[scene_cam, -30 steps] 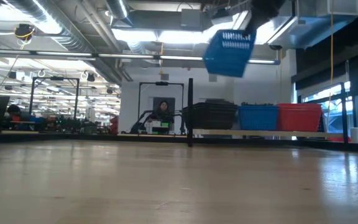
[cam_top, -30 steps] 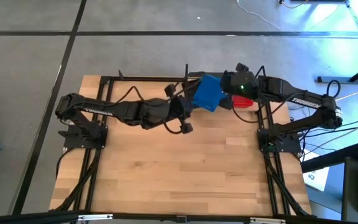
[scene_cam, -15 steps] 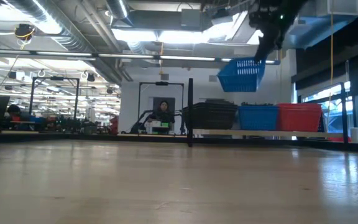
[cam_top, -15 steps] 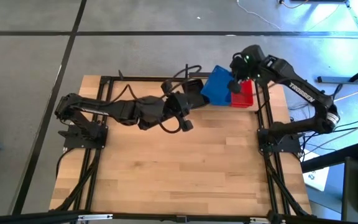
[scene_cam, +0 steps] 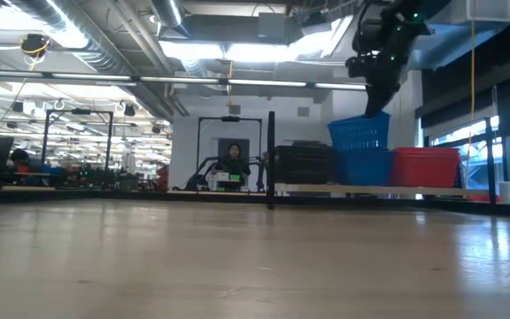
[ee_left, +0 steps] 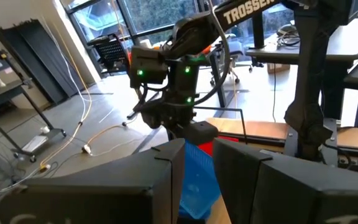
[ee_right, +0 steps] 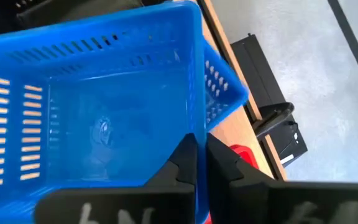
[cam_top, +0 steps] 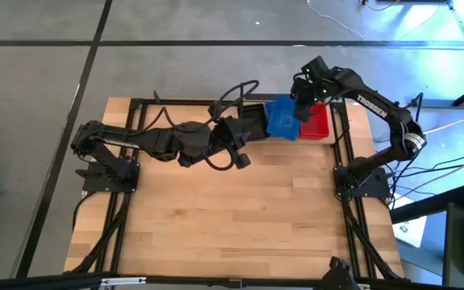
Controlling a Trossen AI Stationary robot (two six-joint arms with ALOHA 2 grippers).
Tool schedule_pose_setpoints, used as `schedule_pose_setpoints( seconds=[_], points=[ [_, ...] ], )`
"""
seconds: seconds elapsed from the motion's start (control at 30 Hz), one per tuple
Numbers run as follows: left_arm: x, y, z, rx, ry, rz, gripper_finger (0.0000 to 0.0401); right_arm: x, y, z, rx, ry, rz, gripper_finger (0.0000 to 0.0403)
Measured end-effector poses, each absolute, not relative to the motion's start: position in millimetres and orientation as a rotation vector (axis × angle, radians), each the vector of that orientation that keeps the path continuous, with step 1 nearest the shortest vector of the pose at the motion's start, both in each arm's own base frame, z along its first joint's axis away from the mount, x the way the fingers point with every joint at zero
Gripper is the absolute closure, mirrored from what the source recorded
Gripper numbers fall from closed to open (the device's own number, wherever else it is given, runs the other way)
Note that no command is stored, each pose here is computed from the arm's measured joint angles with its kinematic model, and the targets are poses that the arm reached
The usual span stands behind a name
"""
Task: Stack baskets on shelf by color
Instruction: Stack the blue bin on top of the other stacked blue bin on the shelf
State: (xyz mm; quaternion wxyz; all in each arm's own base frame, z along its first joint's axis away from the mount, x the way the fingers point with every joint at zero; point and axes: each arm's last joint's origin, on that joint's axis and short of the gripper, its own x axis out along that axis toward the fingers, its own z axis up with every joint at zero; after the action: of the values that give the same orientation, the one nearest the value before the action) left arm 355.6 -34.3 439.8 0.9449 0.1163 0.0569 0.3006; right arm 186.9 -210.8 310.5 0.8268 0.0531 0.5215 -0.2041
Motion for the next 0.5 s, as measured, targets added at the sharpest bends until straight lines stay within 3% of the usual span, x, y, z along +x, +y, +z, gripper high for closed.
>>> schedule_pose_setpoints(
  seconds=[0.27,0.5],
  points=[
    [355.6,-34.3,439.9,0.236,0.116,0.612,0.0326,187.4,-210.9,320.5,0.052,1.099,-0.403,0.0399],
    [355.7,-34.4,439.9,0.229,0.113,0.607,0.0326,187.4,-213.6,348.7,-0.175,1.072,-0.338,0.0399]
  ],
)
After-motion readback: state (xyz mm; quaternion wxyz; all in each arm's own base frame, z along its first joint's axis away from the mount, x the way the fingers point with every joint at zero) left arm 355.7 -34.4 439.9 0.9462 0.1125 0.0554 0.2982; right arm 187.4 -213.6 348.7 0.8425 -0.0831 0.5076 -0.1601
